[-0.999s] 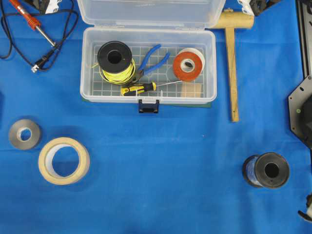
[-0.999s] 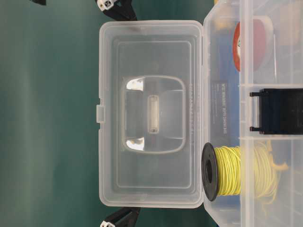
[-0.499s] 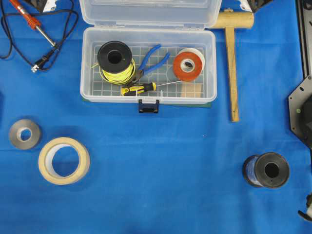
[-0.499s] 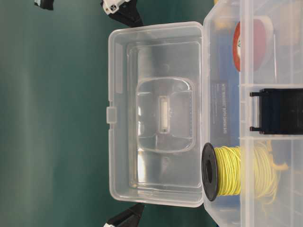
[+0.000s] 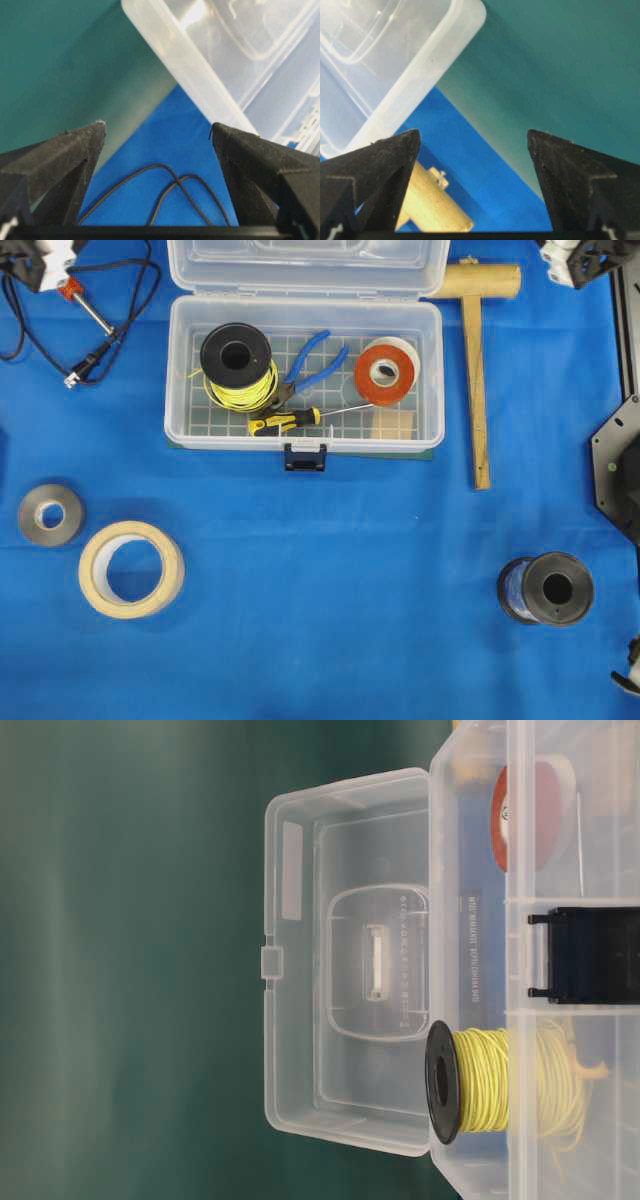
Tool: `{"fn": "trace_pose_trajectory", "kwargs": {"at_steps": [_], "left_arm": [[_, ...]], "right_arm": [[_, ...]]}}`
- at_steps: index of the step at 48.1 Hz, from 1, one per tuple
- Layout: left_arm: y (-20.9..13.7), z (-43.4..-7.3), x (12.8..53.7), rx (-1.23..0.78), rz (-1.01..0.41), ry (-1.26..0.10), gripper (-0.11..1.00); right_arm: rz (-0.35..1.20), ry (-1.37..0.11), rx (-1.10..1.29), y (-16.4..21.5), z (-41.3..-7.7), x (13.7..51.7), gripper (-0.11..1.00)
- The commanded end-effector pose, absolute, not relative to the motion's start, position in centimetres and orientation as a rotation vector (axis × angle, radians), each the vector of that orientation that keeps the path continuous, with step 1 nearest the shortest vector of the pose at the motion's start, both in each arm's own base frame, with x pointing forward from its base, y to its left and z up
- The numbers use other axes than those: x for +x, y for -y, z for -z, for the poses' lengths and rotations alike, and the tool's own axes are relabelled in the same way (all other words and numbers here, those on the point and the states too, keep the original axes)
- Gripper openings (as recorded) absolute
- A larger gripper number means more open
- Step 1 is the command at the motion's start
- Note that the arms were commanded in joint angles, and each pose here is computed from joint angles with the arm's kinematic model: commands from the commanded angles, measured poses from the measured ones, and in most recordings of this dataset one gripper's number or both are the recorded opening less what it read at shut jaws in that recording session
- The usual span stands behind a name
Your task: Open the tool box with both arms.
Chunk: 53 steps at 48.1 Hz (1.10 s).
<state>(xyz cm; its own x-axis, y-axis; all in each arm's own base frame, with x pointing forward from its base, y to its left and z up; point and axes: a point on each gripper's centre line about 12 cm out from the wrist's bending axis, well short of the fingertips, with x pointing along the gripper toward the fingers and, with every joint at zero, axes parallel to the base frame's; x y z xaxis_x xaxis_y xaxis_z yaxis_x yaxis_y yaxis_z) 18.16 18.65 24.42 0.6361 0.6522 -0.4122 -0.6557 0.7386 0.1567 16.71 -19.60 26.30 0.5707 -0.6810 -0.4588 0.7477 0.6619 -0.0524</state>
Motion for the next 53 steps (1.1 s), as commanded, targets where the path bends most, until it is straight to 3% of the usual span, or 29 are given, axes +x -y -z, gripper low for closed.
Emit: {"fn": "trace_pose_trajectory", "kwargs": {"at_steps": [1, 15, 41, 53], "left_arm": [[-18.5, -25.2, 18.0, -0.002, -0.755, -0.435, 0.92], [-17.2, -25.1, 19.3, -0.021, -0.69, -0.423, 0.92], [-5.0, -24.8, 25.1, 0.08, -0.17, -0.406, 0.92], [-3.5, -24.6, 25.4, 0.082, -0.11, -0.416, 0.92]], "right_arm": [[0.848, -0.451, 0.147, 19.5, -27.0, 16.5, 0.84], [0.779, -0.468, 0.154, 18.6, -26.5, 18.2, 0.84], [0.228, -0.516, 0.061, 5.8, -25.8, 24.9, 0.84], [0.148, -0.529, 0.045, 3.7, -25.5, 25.2, 0.84]]}}
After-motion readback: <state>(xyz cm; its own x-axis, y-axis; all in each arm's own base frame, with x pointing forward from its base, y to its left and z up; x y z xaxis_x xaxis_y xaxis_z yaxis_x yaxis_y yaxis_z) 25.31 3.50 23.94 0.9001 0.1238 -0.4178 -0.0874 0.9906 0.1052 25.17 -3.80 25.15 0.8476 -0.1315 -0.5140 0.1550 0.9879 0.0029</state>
